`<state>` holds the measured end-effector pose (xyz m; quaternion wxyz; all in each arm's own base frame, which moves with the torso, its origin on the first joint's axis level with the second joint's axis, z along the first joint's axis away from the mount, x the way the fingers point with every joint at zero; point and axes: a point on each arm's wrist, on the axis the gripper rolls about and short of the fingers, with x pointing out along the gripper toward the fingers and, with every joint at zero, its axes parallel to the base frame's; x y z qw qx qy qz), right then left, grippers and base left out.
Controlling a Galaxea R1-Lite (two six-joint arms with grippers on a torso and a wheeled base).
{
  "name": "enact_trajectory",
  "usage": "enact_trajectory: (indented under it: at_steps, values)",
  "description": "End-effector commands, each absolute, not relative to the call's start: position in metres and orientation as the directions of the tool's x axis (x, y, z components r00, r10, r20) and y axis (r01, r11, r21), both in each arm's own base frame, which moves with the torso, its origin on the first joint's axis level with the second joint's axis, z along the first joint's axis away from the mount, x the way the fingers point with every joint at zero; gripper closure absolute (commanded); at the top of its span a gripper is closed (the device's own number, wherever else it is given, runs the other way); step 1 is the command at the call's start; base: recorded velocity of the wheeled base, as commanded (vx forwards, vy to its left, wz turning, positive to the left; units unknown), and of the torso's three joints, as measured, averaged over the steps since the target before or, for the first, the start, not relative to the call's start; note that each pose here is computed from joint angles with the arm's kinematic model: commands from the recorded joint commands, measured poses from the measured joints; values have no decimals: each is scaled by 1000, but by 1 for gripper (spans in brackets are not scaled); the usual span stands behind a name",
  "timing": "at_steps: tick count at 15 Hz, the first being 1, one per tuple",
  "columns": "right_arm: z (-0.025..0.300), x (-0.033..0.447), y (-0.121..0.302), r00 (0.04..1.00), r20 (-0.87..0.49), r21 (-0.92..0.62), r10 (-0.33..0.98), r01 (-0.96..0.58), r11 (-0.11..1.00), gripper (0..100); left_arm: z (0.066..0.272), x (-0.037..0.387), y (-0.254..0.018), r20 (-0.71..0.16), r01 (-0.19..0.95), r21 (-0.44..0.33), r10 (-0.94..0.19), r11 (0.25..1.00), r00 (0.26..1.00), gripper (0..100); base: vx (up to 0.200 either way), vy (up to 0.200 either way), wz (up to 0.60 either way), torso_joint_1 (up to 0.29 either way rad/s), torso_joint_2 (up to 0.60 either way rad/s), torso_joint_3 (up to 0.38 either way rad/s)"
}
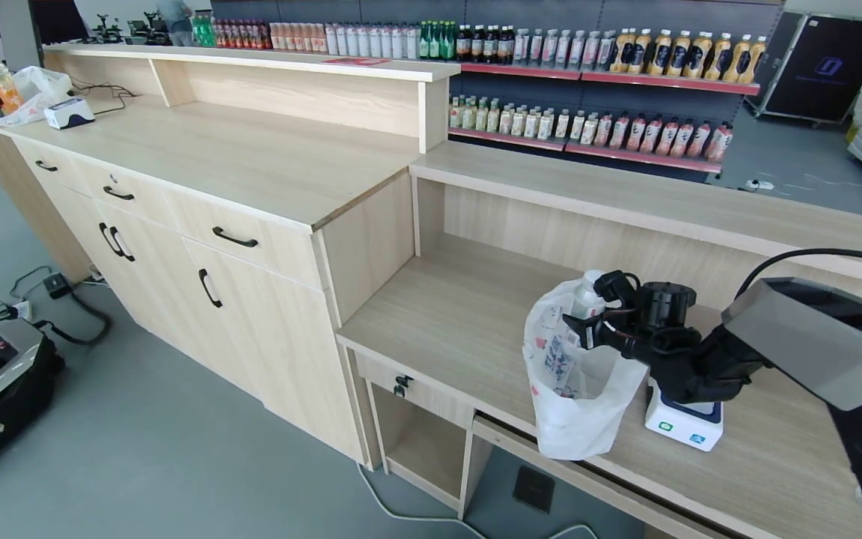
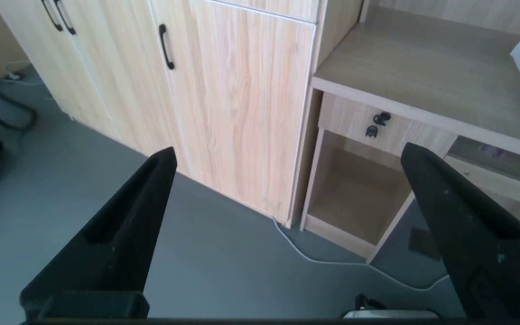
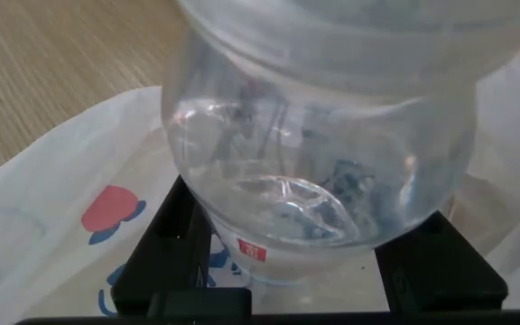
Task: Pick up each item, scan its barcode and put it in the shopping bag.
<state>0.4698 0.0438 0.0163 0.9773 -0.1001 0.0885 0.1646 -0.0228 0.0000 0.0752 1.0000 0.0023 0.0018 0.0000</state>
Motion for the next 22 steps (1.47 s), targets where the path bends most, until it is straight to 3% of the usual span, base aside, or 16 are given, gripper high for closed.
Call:
enact_trajectory:
  at_steps: [1, 8, 9, 11, 14, 17, 19, 22]
  values:
    - [13, 471, 40, 931, -212, -165, 297, -334, 928, 100, 75, -23, 0, -3, 0, 5, 0, 1000, 1000, 0, 0, 0, 0, 0, 0, 0]
    - [9, 468, 32, 931, -232, -179, 281, -325, 929, 100, 75, -23, 0, -3, 0, 5, 0, 1000, 1000, 0, 0, 0, 0, 0, 0, 0]
    - [9, 465, 31, 930, -238, -179, 280, -325, 929, 0, 75, -23, 0, -3, 0, 5, 0, 1000, 1000, 0, 0, 0, 0, 0, 0, 0]
    - [17, 462, 28, 934, -229, -180, 274, -318, 931, 0, 75, -23, 0, -3, 0, 5, 0, 1000, 1000, 0, 0, 0, 0, 0, 0, 0]
    - [67, 452, 27, 949, -153, -187, 275, -301, 935, 0, 75, -23, 0, -3, 0, 5, 0, 1000, 1000, 0, 0, 0, 0, 0, 0, 0]
    - [151, 396, 21, 961, -61, -214, 268, -275, 937, 0, 75, -23, 0, -3, 0, 5, 0, 1000, 1000, 0, 0, 0, 0, 0, 0, 0]
    - [171, 360, 6, 973, -46, -229, 228, -233, 945, 0, 75, -23, 0, -3, 0, 5, 0, 1000, 1000, 0, 0, 0, 0, 0, 0, 0]
    - [195, 290, -30, 994, -18, -380, 104, -103, 919, 0, 75, -23, 0, -3, 0, 5, 0, 1000, 1000, 0, 0, 0, -200, 1, 1, 4]
